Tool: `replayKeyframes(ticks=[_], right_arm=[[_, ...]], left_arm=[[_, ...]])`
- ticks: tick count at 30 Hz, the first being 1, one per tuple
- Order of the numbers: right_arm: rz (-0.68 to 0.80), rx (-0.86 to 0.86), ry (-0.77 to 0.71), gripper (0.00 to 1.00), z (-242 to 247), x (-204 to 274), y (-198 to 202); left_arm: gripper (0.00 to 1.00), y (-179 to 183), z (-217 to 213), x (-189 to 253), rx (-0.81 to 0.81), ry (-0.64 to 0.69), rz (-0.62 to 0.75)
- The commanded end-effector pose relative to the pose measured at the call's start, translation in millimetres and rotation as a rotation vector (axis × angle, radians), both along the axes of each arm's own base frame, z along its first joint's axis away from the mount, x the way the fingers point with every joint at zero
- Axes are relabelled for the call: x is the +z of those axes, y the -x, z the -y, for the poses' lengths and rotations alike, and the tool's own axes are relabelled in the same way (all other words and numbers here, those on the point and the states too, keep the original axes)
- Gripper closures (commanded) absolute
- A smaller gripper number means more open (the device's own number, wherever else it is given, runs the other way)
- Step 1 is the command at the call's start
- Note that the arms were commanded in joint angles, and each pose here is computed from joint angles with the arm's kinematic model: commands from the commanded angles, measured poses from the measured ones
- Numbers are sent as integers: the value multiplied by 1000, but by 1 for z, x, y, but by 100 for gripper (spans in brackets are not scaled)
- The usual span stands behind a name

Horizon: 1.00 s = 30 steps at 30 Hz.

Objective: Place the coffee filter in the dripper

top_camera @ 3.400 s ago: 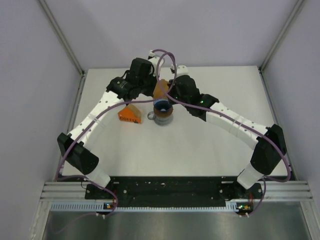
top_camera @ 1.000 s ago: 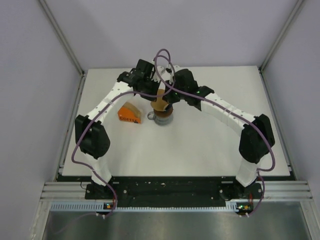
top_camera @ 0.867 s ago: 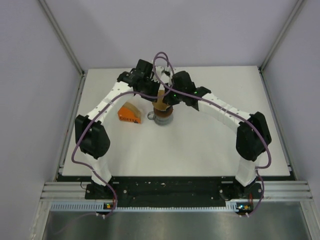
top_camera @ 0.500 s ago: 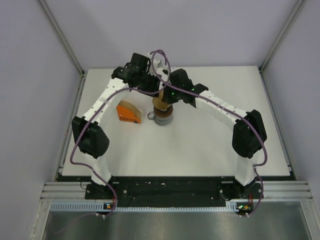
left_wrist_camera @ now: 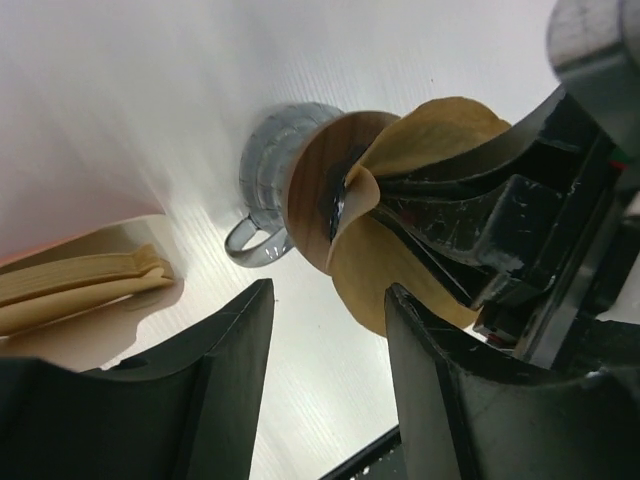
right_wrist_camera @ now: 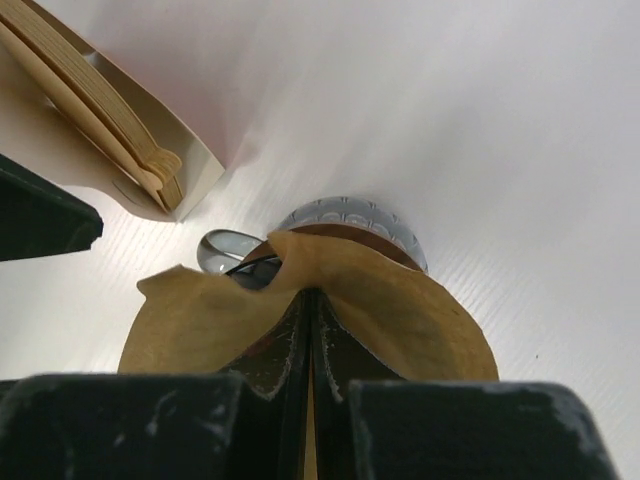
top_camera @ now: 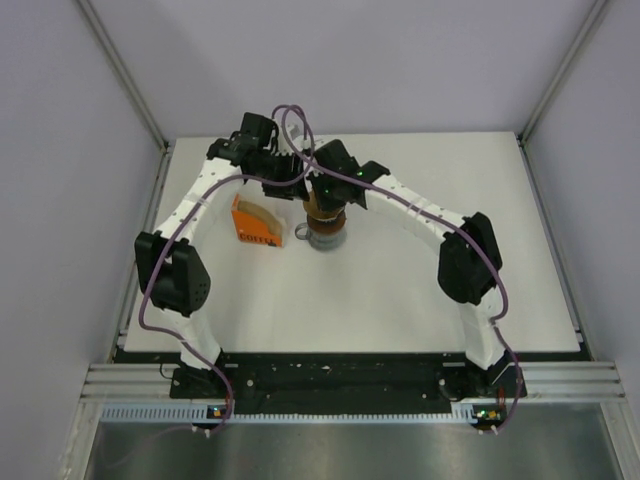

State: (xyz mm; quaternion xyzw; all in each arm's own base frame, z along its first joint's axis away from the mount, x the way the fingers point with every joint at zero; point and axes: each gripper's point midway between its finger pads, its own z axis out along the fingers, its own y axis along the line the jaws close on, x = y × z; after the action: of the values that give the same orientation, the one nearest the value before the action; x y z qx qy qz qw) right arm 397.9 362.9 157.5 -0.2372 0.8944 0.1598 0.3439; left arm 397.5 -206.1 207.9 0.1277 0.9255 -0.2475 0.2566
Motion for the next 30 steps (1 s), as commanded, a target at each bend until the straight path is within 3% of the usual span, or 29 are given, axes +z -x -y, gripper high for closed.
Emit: replayKeyframes(ticks=[1,7,25,30], right_arm=[[11,55,78,100,-6,-2,8],[-13,62,98,100,-8,-17,6],[-130,81,135,100,-15,-67,13],[-116,115,57,100,-26,-38,17]], left_arm=[[48,8,10,24,-22,85,50],[54,12,9,10,-20,74,27],[49,-1,16,-8,6,86,0],[62,-4,14,-16,15,63,-8]])
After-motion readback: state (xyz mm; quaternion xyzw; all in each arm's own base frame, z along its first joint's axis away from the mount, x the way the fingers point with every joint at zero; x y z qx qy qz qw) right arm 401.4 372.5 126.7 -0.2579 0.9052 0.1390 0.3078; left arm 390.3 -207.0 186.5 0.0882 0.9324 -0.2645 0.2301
